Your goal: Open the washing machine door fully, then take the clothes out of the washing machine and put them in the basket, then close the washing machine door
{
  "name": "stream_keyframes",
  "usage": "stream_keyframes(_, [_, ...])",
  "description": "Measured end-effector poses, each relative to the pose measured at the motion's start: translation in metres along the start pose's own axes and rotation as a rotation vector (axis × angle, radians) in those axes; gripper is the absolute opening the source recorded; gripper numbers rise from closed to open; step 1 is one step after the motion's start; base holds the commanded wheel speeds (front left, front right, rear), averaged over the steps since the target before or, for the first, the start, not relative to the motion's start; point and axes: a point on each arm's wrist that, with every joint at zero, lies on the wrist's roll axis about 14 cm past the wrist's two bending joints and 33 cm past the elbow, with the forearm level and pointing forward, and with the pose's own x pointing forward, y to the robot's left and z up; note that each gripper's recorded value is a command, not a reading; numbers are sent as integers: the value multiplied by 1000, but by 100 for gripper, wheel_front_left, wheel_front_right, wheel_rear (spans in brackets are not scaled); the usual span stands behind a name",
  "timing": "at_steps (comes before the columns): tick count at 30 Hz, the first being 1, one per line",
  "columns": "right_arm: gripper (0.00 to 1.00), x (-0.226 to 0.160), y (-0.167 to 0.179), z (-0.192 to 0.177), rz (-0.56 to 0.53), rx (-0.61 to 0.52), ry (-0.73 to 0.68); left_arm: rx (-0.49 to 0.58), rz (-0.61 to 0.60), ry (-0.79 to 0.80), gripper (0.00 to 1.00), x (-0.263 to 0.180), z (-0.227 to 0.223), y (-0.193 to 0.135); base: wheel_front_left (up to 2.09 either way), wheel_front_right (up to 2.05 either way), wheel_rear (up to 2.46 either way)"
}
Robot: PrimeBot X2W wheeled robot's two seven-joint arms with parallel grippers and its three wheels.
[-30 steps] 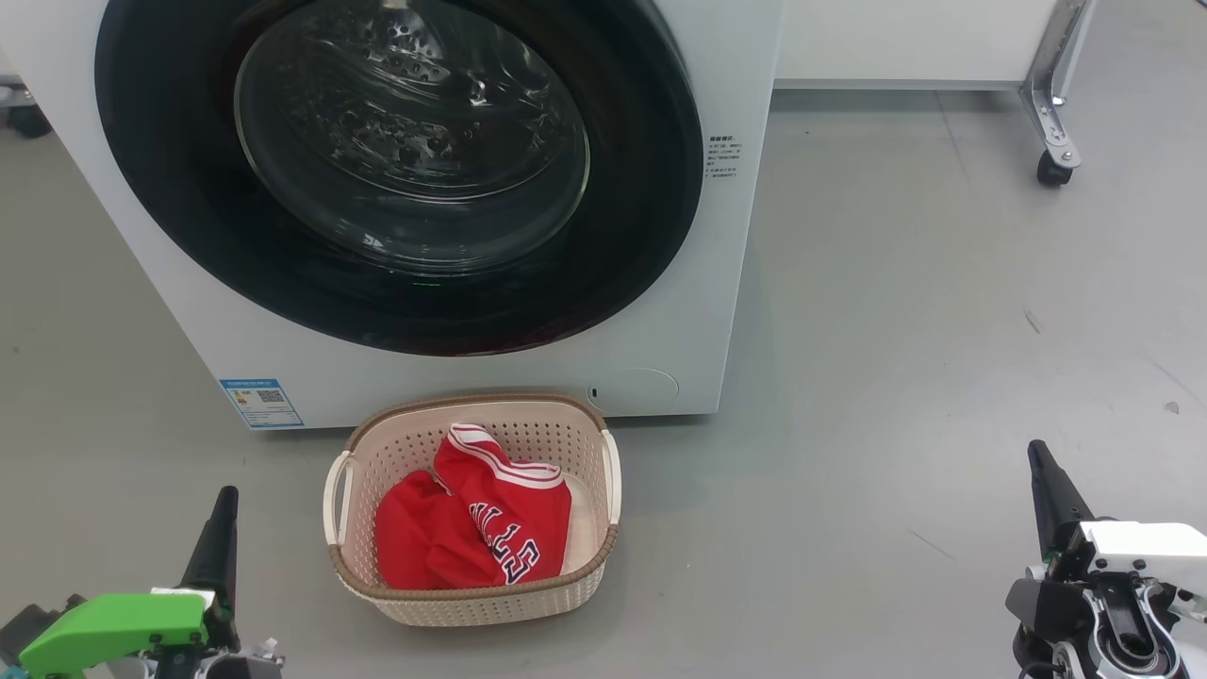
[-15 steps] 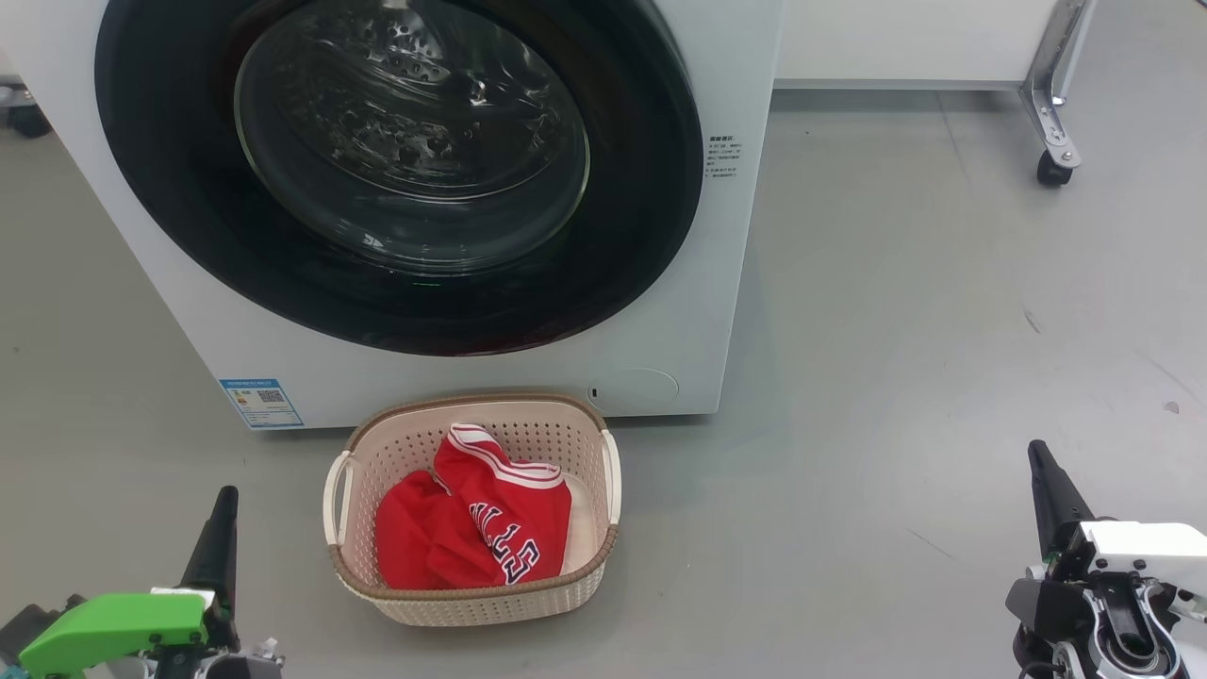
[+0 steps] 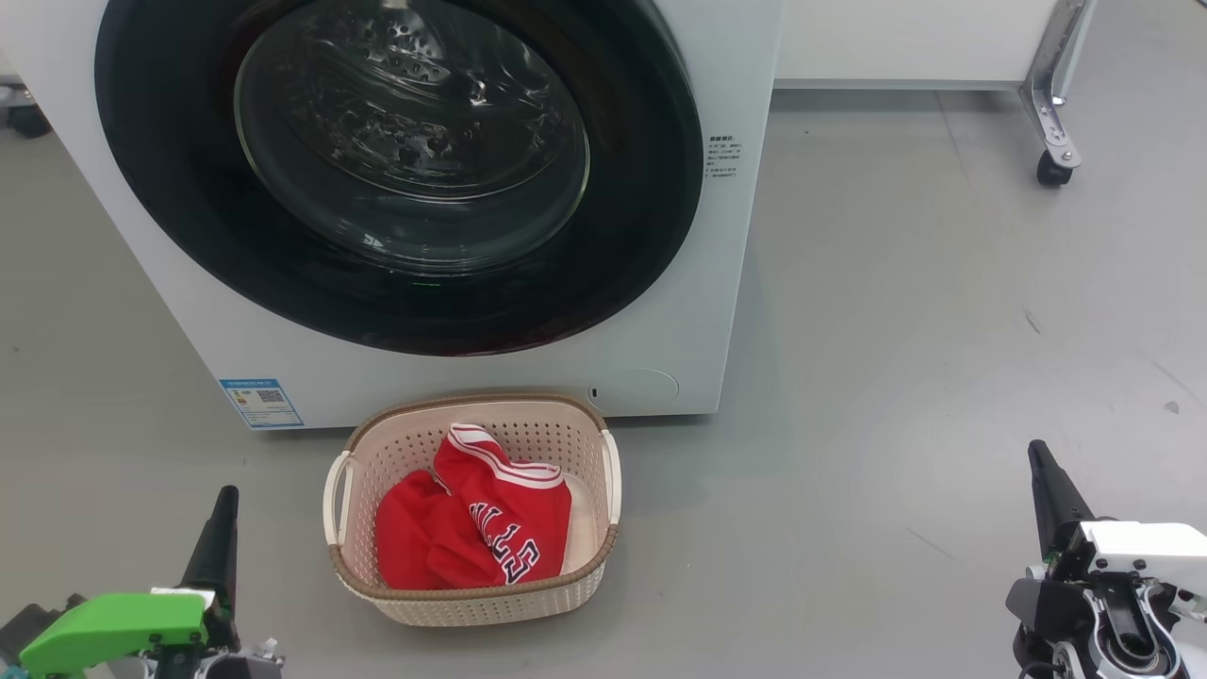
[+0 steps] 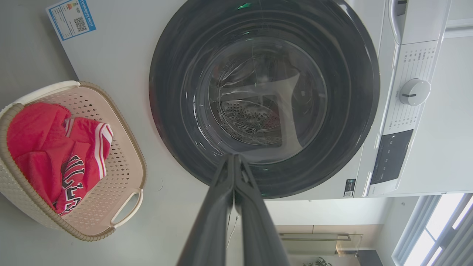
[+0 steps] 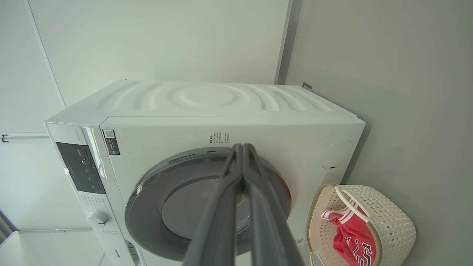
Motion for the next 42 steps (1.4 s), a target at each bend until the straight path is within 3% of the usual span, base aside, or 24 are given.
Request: stream_keyframes(42, [0, 0, 0, 0, 0, 0, -1, -5, -2, 4, 0, 0, -1, 0, 0, 0, 0])
